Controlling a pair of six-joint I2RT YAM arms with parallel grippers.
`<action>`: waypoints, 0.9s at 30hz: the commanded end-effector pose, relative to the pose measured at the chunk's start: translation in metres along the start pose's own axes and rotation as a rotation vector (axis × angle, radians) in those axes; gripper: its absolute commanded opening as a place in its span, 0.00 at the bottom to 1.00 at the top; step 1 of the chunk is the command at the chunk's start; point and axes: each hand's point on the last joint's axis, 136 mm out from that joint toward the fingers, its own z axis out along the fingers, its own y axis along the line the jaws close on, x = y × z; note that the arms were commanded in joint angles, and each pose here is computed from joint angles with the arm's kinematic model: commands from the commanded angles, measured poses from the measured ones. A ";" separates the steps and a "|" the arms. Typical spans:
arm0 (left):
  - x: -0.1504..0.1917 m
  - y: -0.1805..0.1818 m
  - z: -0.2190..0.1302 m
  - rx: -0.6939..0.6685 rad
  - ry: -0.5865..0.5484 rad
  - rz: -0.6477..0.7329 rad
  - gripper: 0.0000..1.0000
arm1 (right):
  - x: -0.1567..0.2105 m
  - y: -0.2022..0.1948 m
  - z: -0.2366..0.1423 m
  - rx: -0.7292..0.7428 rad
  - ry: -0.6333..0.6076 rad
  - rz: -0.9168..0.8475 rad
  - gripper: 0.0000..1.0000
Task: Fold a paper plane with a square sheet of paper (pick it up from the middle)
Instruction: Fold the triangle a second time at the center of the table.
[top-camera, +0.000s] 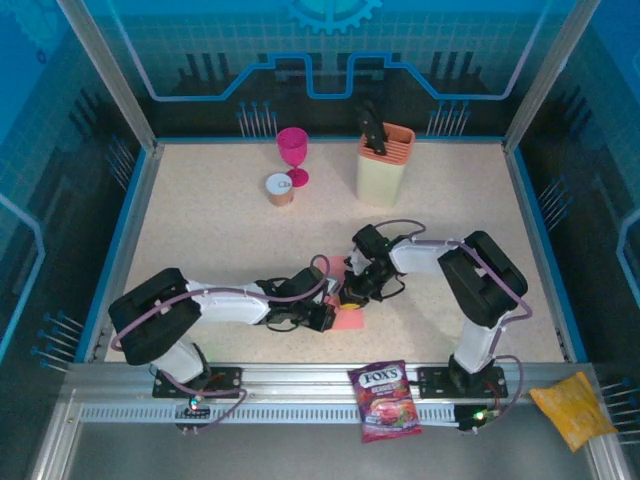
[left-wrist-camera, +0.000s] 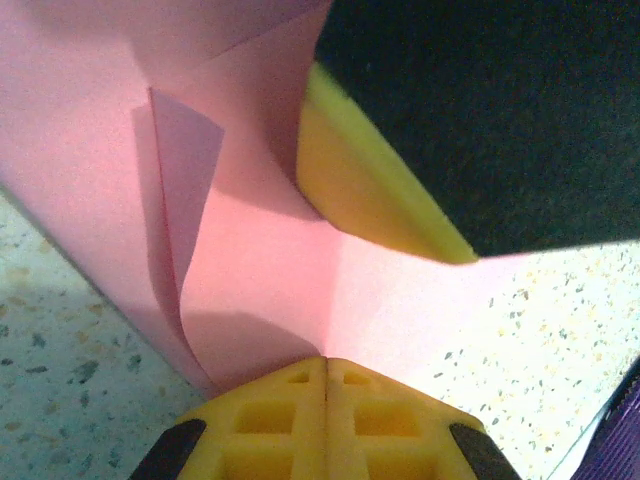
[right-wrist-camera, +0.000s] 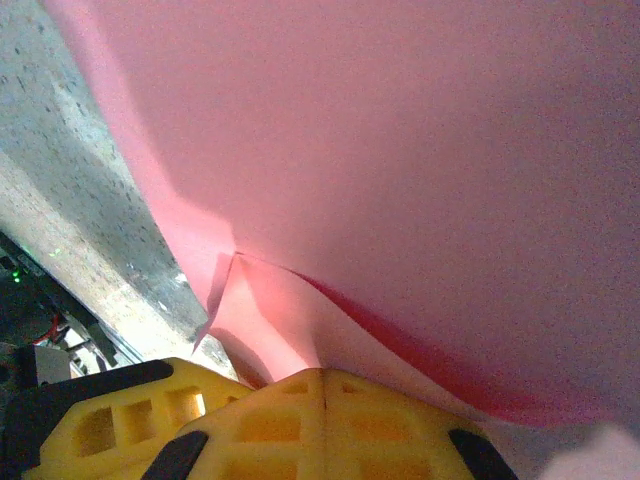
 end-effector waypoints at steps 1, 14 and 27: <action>0.045 0.032 0.008 -0.108 0.158 -0.010 0.00 | -0.016 -0.025 -0.005 0.075 -0.035 0.045 0.00; 0.046 0.032 0.011 -0.111 0.176 0.005 0.00 | -0.042 -0.034 -0.028 0.041 -0.082 0.083 0.00; 0.046 0.032 0.012 -0.110 0.175 0.000 0.00 | -0.065 -0.058 -0.063 -0.001 -0.181 0.176 0.00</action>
